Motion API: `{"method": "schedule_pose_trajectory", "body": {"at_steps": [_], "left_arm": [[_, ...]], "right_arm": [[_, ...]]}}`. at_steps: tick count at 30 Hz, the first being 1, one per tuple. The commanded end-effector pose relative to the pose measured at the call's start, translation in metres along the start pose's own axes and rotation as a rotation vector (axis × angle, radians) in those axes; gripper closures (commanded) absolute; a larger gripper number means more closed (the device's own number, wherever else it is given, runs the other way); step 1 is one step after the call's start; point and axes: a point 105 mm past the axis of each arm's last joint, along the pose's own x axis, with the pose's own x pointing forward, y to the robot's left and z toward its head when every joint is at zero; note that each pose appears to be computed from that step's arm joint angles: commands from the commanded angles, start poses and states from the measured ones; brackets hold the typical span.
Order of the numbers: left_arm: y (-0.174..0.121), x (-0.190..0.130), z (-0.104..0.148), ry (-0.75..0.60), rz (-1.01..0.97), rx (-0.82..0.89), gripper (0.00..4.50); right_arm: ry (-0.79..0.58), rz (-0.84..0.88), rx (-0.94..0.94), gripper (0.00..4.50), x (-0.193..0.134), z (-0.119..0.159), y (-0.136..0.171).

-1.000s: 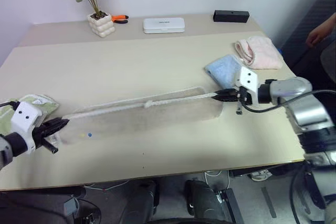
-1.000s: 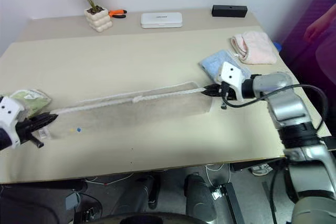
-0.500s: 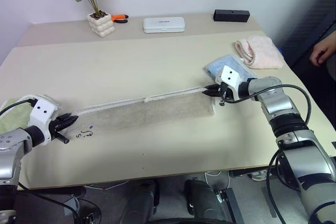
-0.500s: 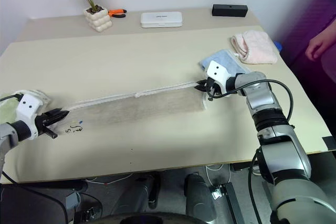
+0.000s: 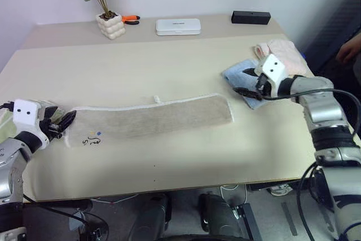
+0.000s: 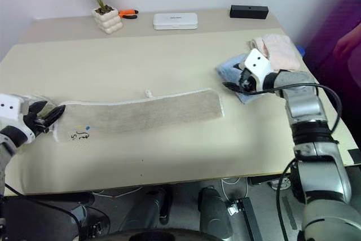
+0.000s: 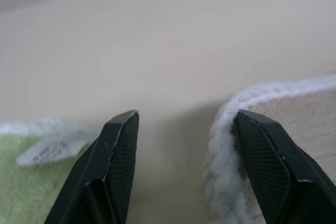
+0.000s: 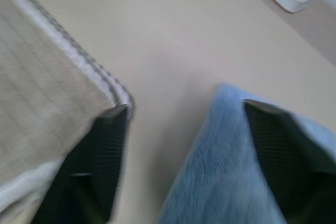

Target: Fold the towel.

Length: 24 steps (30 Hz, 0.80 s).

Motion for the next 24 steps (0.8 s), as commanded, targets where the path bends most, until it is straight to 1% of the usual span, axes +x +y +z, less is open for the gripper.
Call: {"method": "schedule_pose_trajectory", "body": {"at_steps": [1,2,3,5,7,9,11,14,17,24], "left_arm": [[-0.039,0.002,0.026,-0.067,-0.119,0.102,1.53],[-0.070,0.004,0.026,-0.068,-0.240,0.159,1.53],[-0.091,0.004,0.026,-0.071,-0.322,0.194,1.53],[-0.130,0.004,0.025,-0.082,-0.471,0.205,1.53],[-0.147,0.004,0.025,-0.086,-0.535,0.203,1.53],[-0.177,0.003,0.020,-0.092,-0.654,0.221,1.53],[-0.198,0.001,0.017,-0.105,-0.741,0.209,1.53],[-0.212,-0.002,0.017,-0.122,-0.801,0.187,1.53],[-0.220,-0.006,0.019,-0.139,-0.849,0.179,1.53],[-0.220,-0.012,0.020,-0.149,-0.853,0.160,1.53]], "right_arm": [[-0.061,-0.004,0.165,0.04,-0.022,0.012,0.018],[-0.051,0.012,0.260,0.04,-0.028,0.005,0.033],[-0.040,0.024,0.323,0.04,-0.032,0.001,0.043],[-0.009,0.017,0.470,0.04,-0.040,-0.010,0.063],[0.010,-0.005,0.555,0.04,-0.044,-0.015,0.072],[0.028,-0.033,0.679,0.04,-0.043,-0.022,0.087],[0.035,-0.055,0.775,0.04,-0.040,-0.025,0.100],[0.009,-0.097,0.891,0.04,-0.028,-0.021,0.103],[0.021,-0.126,1.007,0.04,-0.010,-0.022,0.107],[0.032,-0.192,1.186,0.04,0.014,-0.025,0.102]]}}
